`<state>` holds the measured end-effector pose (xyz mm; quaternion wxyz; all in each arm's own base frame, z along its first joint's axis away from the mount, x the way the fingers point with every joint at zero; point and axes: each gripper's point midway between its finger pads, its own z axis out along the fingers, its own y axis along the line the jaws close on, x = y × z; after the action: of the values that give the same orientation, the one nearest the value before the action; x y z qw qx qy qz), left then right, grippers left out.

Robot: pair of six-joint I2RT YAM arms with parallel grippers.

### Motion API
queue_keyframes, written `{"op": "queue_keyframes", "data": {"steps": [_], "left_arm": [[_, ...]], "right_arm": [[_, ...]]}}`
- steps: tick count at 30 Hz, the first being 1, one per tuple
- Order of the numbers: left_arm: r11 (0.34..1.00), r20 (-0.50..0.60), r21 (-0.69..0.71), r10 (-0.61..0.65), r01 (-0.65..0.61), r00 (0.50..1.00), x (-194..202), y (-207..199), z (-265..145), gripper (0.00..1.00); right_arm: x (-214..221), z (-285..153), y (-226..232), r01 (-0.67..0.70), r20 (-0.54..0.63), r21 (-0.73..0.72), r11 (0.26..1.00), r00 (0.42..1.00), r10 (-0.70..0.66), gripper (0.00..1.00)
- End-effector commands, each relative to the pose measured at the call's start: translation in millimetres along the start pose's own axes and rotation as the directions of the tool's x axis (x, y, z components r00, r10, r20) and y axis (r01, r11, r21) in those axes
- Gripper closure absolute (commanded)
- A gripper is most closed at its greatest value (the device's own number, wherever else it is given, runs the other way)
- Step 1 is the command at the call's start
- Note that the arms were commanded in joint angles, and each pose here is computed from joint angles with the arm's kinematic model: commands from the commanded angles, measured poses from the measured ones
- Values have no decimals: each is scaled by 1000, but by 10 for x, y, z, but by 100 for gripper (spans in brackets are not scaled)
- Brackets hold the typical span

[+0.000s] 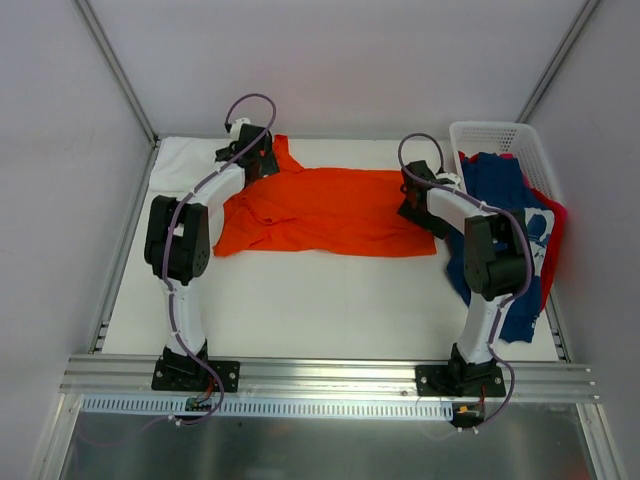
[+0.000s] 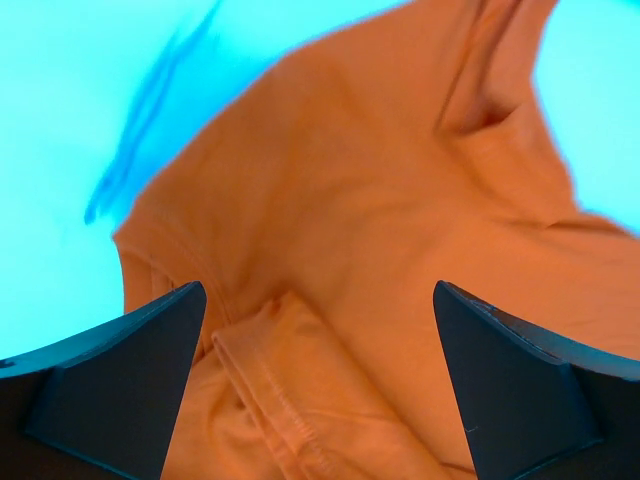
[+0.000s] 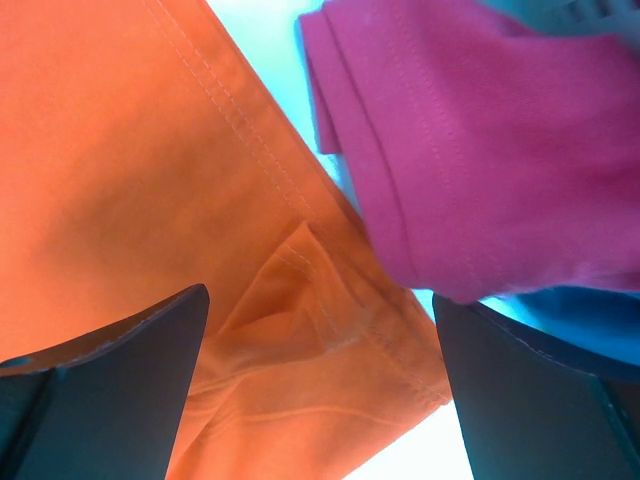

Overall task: Fold and stack the t-shirts
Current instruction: Fold the tshirt

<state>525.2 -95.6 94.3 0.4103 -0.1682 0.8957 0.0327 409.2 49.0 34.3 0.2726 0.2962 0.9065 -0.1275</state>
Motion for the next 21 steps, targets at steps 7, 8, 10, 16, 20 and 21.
{"op": "queue_keyframes", "data": {"steps": [7, 8, 10, 16, 20, 21], "left_arm": [[981, 281, 194, -66, 11, 957, -1118, -172, -1388, 1], [980, 276, 201, -61, 4, 959, -1013, -138, -1501, 1], [980, 233, 199, -38, -9, 972, -729, -53, -1512, 1], [975, 157, 216, -80, 45, 984, -18, 324, -1792, 1], [969, 149, 237, -101, 63, 984, 257, 535, -1969, 1], [972, 135, 227, -89, 57, 987, 393, 605, -1944, 1]], "right_arm": [[-642, -1017, 64, -45, 202, -207, 977, 976, 88, 1], [-588, -1044, 95, -38, 184, -235, 971, 979, 82, 1], [-550, -1107, 93, -33, 172, -248, 968, 982, 77, 1], [-240, -1089, 255, -10, 117, -357, 934, 992, 55, 44], [-86, -816, 314, 3, 84, -318, 948, 996, 25, 99], [-70, -767, 329, 8, 80, -308, 951, 997, 18, 99]]}}
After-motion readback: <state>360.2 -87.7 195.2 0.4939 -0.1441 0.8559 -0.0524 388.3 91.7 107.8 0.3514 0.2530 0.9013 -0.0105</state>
